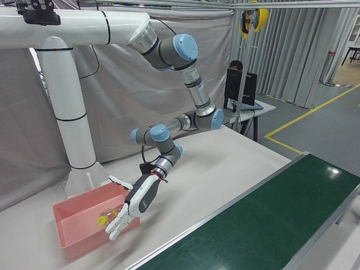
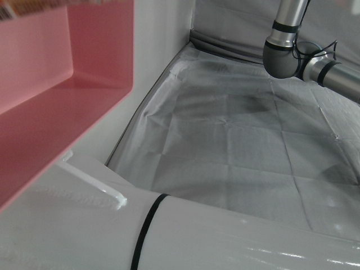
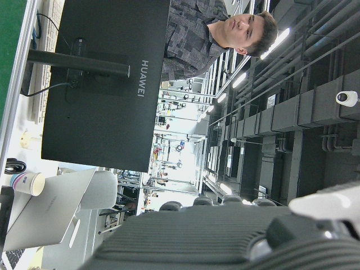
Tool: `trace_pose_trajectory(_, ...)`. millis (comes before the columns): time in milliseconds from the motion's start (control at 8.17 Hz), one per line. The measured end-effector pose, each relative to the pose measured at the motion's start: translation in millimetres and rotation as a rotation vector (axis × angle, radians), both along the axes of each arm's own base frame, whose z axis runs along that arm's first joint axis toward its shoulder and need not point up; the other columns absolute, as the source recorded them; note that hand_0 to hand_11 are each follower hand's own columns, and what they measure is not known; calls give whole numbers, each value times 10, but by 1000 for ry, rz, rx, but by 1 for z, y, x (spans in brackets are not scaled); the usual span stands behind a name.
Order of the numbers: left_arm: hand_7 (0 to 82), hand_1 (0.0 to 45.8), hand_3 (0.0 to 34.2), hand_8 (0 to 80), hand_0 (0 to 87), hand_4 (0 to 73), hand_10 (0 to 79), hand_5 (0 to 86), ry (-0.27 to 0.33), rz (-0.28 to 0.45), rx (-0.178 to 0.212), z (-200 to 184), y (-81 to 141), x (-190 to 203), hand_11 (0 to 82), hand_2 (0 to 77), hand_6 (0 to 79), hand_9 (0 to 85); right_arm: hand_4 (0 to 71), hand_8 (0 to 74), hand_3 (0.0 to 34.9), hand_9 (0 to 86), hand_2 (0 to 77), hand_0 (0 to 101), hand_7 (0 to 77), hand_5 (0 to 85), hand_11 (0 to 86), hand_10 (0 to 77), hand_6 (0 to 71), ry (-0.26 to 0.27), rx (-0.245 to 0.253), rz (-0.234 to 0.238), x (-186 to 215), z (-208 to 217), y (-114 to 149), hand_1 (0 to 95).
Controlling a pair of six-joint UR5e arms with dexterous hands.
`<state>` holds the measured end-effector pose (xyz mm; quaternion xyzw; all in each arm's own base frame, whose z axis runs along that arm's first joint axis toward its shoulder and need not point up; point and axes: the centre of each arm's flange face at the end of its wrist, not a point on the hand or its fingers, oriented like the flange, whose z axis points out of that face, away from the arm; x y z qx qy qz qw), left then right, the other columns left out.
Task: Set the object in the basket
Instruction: 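Open the left hand fingers to release the bottle into the tray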
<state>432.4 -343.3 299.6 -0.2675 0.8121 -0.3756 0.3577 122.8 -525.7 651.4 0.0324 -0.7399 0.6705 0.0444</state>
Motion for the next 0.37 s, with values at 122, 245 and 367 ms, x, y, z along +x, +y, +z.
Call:
trace_pose_trajectory(122, 5, 147, 1, 44, 530, 11, 76, 87, 8, 2, 11, -4, 5, -7, 120, 0, 0, 27, 0, 0, 2, 0, 0, 3, 5, 0, 0, 0, 0, 0, 0, 0, 0, 0, 0, 0)
trace_pose_trajectory(245, 5, 147, 1, 38, 546, 11, 60, 87, 13, 4, 19, -5, 10, -15, 120, 0, 0, 38, 0, 0, 2, 0, 5, 3, 5, 0, 0, 0, 0, 0, 0, 1, 0, 0, 0, 0)
trace_pose_trajectory(367, 5, 153, 2, 38, 547, 11, 65, 87, 16, 4, 23, -7, 14, -22, 120, 0, 0, 38, 0, 0, 2, 0, 5, 3, 5, 0, 0, 0, 0, 0, 0, 1, 0, 0, 0, 0)
